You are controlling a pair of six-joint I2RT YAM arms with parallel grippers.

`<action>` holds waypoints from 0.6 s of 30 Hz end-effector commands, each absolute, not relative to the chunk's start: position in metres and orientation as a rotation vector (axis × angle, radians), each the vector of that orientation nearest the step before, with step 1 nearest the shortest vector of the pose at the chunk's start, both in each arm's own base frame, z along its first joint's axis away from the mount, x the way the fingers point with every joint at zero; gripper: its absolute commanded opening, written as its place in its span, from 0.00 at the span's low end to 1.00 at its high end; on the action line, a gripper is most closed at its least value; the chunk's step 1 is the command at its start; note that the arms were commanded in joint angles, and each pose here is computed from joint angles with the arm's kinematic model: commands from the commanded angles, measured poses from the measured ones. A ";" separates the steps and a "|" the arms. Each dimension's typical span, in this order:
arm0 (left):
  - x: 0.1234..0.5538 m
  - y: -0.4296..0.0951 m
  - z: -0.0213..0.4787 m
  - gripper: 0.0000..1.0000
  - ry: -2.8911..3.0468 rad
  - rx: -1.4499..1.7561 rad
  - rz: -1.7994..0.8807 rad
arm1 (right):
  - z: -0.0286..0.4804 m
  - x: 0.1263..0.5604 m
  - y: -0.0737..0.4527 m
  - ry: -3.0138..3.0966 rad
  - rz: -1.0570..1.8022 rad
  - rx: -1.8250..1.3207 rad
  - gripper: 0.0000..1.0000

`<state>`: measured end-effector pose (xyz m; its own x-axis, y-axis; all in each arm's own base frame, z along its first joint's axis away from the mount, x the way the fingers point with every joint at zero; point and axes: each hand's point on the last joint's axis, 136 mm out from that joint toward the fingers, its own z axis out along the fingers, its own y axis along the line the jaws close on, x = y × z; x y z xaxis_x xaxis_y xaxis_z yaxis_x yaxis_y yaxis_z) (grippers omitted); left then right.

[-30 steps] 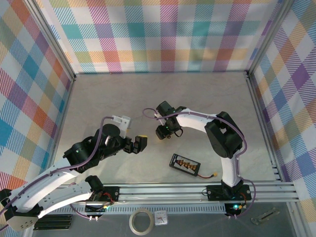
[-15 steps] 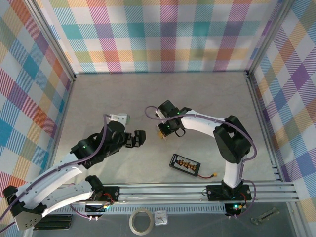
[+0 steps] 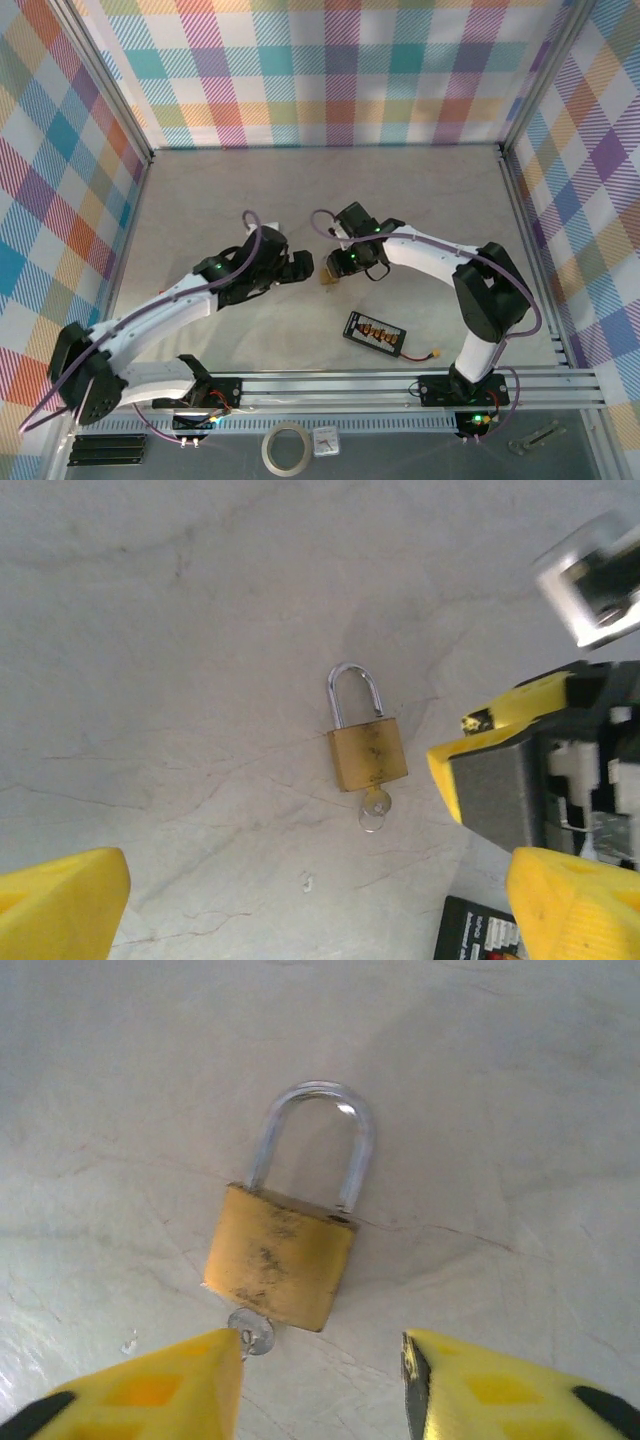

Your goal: Unlock with the key

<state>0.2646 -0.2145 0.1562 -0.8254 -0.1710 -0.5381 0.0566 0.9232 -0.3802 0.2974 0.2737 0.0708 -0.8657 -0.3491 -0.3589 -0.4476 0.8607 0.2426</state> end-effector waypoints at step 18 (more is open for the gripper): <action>0.310 -0.274 0.048 0.41 2.862 -0.082 -0.349 | 0.135 0.257 0.201 2.687 0.548 -0.271 0.82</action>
